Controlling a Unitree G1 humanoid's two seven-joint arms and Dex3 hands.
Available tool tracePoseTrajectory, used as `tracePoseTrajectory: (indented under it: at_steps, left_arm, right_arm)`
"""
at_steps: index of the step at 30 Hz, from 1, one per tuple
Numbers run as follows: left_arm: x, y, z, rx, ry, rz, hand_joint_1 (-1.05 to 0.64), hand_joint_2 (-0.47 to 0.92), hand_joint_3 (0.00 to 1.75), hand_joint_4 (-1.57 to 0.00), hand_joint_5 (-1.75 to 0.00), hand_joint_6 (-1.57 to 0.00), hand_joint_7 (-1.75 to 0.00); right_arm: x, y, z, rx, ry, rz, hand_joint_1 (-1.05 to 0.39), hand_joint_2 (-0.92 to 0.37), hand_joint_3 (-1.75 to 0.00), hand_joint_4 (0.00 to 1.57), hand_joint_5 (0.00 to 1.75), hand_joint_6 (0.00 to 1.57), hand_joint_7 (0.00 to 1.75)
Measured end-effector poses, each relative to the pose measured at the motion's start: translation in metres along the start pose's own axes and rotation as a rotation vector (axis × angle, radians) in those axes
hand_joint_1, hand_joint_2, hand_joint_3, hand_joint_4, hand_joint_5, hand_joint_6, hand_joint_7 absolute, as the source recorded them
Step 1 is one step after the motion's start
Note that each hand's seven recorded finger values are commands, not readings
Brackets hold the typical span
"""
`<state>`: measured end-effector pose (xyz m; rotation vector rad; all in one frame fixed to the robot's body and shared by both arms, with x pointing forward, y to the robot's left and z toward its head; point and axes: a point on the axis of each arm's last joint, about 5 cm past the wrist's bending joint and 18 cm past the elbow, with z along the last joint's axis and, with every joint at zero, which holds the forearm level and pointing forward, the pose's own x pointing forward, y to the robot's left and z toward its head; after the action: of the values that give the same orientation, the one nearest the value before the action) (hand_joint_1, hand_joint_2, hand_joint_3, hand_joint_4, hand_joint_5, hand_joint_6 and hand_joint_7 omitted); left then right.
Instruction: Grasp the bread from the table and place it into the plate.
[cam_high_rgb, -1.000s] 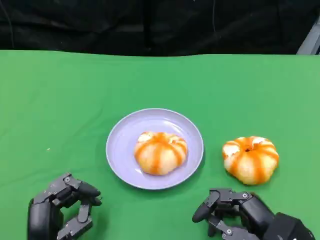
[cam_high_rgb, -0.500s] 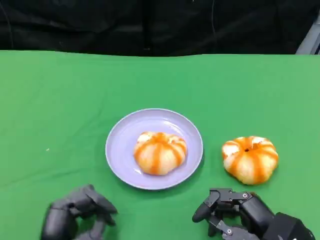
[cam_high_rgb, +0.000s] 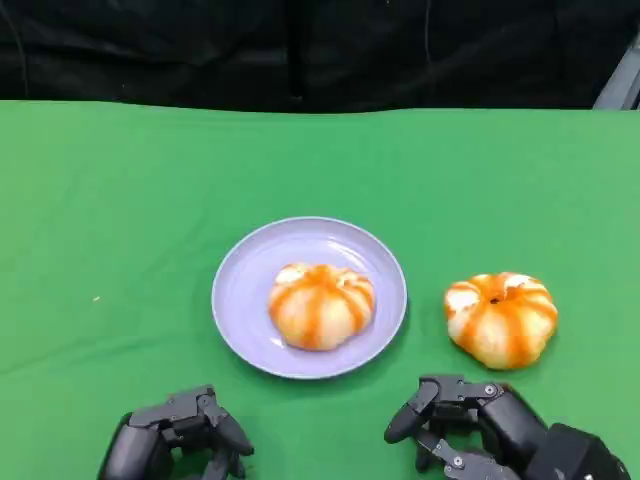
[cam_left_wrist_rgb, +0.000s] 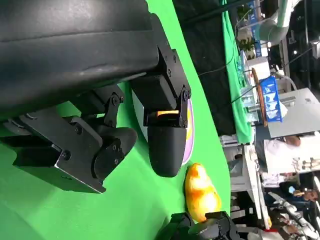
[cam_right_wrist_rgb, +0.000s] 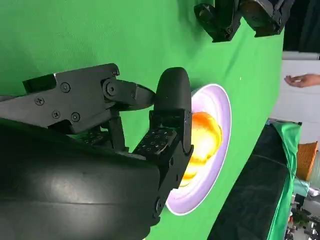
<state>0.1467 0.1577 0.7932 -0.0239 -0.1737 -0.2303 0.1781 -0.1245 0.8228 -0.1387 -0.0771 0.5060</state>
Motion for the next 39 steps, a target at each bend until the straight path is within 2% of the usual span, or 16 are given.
tracePoseTrajectory:
  at_steps: [16, 39]
  left_arm:
    - [-0.001, 0.003, 0.001, -0.003, -0.003, 0.012, 0.05, 0.49, 1.13, -0.92, -1.45, -0.98, -1.19]
    - [0.004, 0.010, 0.003, 0.018, -0.017, 0.021, 0.08, 0.49, 1.16, -0.94, -1.43, -0.99, -1.16]
  right_arm:
    - [0.000, 0.0000, 0.000, 0.001, 0.000, 0.002, -0.14, -0.92, -0.46, 0.67, 1.51, 0.80, 0.97]
    - [-0.001, 0.0005, -0.001, 0.004, 0.006, 0.005, -0.12, -0.92, -0.47, 0.67, 1.51, 0.80, 0.97]
